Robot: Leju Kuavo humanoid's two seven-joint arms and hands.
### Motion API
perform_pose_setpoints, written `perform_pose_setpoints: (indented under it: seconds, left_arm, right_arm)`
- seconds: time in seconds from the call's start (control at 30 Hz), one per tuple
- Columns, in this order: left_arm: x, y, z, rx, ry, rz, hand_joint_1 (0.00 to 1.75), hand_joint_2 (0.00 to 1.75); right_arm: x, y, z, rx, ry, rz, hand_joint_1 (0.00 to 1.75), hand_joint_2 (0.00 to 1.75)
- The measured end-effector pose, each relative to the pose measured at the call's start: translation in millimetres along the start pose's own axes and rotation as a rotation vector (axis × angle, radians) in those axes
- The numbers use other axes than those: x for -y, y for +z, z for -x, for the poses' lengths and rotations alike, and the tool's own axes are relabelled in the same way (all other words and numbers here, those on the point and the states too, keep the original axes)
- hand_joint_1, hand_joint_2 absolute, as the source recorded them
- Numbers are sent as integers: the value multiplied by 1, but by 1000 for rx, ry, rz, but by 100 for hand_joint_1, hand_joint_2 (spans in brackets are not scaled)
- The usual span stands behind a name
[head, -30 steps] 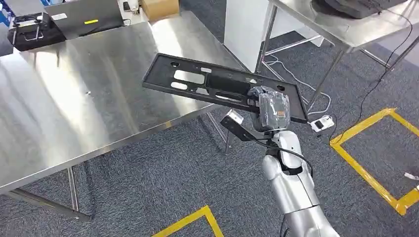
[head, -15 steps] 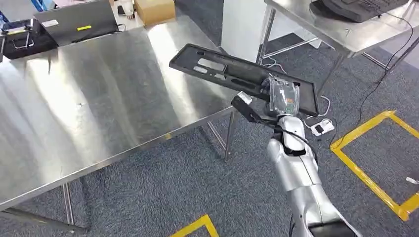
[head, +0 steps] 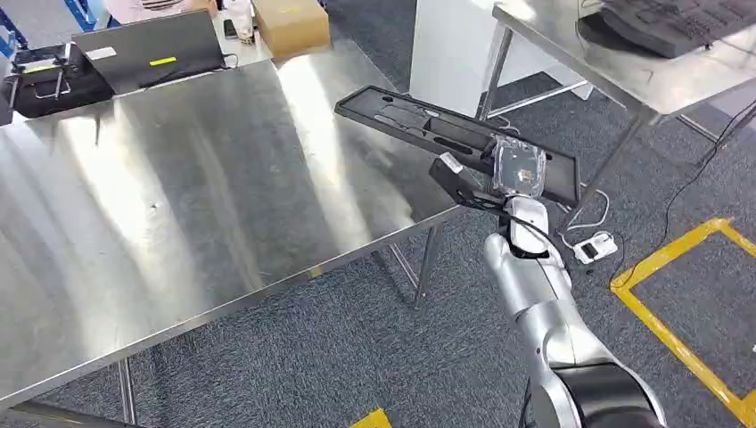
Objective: Take the parts from the cabinet and place them on the table.
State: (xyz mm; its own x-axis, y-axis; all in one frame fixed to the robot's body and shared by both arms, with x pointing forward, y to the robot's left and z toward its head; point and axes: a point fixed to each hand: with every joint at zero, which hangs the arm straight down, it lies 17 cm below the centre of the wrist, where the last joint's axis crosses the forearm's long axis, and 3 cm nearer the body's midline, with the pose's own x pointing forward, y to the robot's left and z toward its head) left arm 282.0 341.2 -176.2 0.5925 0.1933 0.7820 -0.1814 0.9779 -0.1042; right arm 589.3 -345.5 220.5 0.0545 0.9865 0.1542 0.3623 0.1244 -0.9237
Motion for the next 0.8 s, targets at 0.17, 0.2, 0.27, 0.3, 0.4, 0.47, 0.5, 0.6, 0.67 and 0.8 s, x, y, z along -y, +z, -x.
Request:
perform_pose_setpoints:
  seconds: [0.17,0.2,0.27,0.3,0.4,0.47,0.5,0.6,0.67,0.8]
  left_arm:
    - [-5,-3,-3,-1,16,-22,0,175]
    - [-5,-3,-2,-6,17,-24,0,175]
    - [-3,-3,0,-11,21,-25,0,175]
    - [-3,-3,0,-10,23,-25,0,175]
    - [-4,-4,-2,-5,23,-30,0,175]
    - [-4,-4,-2,-5,23,-30,0,175]
    - [-4,-4,-2,-5,23,-30,0,175]
    - [-4,-4,-2,-5,23,-30,0,175]
    - [-2,-4,0,-10,20,-25,0,175]
    - [0,-4,1,-11,34,-28,0,175]
  right_arm:
    - [9,-23,-25,60,48,5,175,175]
    - [8,-28,-36,85,58,-4,175,175]
    - [4,-33,-61,143,79,-25,175,175]
    - [-1,-33,-75,174,89,-45,175,175]
    - [-6,-36,-108,232,103,-74,175,175]
    - [-6,-36,-109,234,103,-74,175,175]
    - [-6,-36,-109,234,103,-74,175,175]
    - [-4,-37,-110,235,103,-71,175,175]
    - [-3,-40,-125,258,104,-79,175,175]
    - [-19,-30,-170,342,112,-140,175,175]
